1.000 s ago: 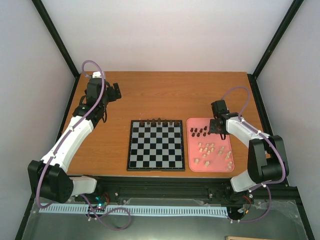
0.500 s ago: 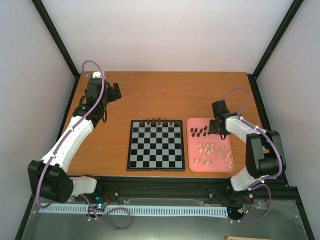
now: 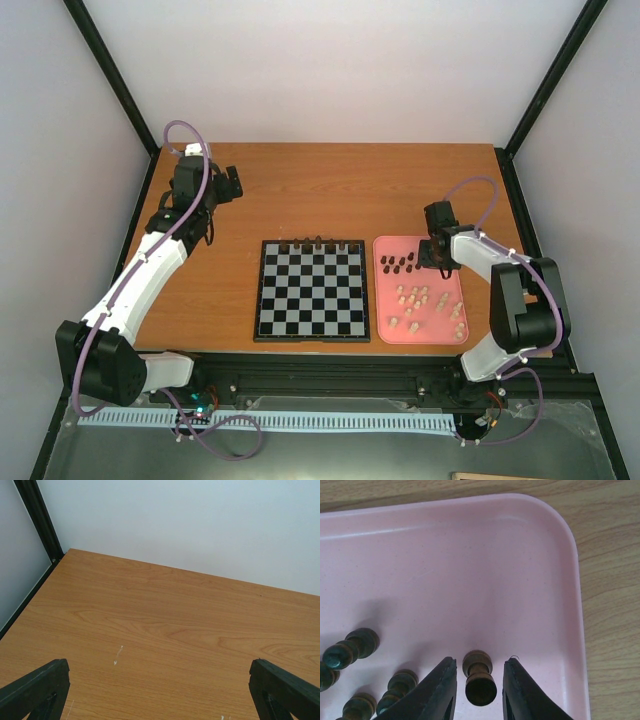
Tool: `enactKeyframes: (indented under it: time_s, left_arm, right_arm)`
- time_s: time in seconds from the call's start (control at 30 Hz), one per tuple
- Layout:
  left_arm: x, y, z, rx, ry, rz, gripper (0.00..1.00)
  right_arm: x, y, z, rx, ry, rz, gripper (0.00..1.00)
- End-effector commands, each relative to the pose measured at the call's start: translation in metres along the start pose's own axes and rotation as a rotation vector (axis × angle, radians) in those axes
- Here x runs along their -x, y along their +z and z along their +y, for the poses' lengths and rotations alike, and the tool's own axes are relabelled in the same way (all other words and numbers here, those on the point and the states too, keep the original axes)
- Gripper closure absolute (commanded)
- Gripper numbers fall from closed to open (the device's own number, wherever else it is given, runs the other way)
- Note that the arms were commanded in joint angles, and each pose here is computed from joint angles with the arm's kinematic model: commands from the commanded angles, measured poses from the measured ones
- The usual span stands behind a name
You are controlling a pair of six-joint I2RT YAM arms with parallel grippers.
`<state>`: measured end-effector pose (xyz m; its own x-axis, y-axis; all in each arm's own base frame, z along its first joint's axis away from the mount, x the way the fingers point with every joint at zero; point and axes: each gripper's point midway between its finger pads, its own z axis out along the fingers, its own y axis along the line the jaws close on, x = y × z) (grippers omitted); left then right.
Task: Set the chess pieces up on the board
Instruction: Pick up the chess piece from the storage box, then place the chess piece on the chessboard.
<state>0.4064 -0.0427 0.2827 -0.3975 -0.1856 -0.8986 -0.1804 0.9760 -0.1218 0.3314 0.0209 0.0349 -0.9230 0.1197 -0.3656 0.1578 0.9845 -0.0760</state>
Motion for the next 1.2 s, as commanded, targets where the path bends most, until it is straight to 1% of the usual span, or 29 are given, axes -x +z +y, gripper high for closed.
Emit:
enactKeyframes:
  time_s: [0.0, 0.1, 0.27, 0.5, 0.63, 0.73, 0.83, 0.9, 1.07, 1.17]
  left_arm:
    - [0.014, -0.003, -0.004, -0.013, -0.013, -0.037, 0.00]
    - [0.016, -0.004, -0.004, -0.013, -0.014, -0.042, 0.00]
    - [0.016, -0.004, -0.005, -0.016, -0.013, -0.040, 0.00]
    - [0.016, -0.004, -0.004, -0.012, -0.013, -0.042, 0.00]
    - [0.017, -0.005, -0.004, -0.013, -0.015, -0.044, 0.00]
    - [0.017, -0.006, -0.004, -0.013, -0.015, -0.044, 0.00]
    - [0.018, -0.007, -0.004, -0.015, -0.016, -0.046, 0.00]
    - [0.018, -0.007, -0.004, -0.017, -0.016, -0.046, 0.00]
    - [0.022, -0.013, -0.003, -0.018, -0.018, -0.054, 0.00]
    - [0.026, -0.019, -0.002, -0.020, -0.021, -0.068, 0.00]
  right_arm:
    - [0.007, 0.002, -0.002, -0.002, 0.012, -0.010, 0.73]
    - [0.007, 0.003, -0.003, -0.003, 0.015, -0.009, 0.75]
    - [0.008, 0.002, -0.003, -0.001, 0.017, -0.013, 0.85]
    - [0.011, -0.004, -0.001, 0.014, 0.020, -0.024, 0.93]
    - [0.025, -0.028, 0.002, 0.049, 0.031, -0.079, 0.95]
    - [0.043, -0.055, 0.016, 0.115, 0.026, -0.133, 0.97]
    - [0.062, -0.082, 0.039, 0.157, -0.012, -0.182, 0.97]
    - [0.072, -0.097, 0.066, 0.192, -0.066, -0.207, 0.97]
    - [0.090, -0.123, 0.163, 0.341, -0.226, -0.244, 0.97]
    - [0.091, -0.131, 0.224, 0.391, -0.338, -0.245, 0.97]
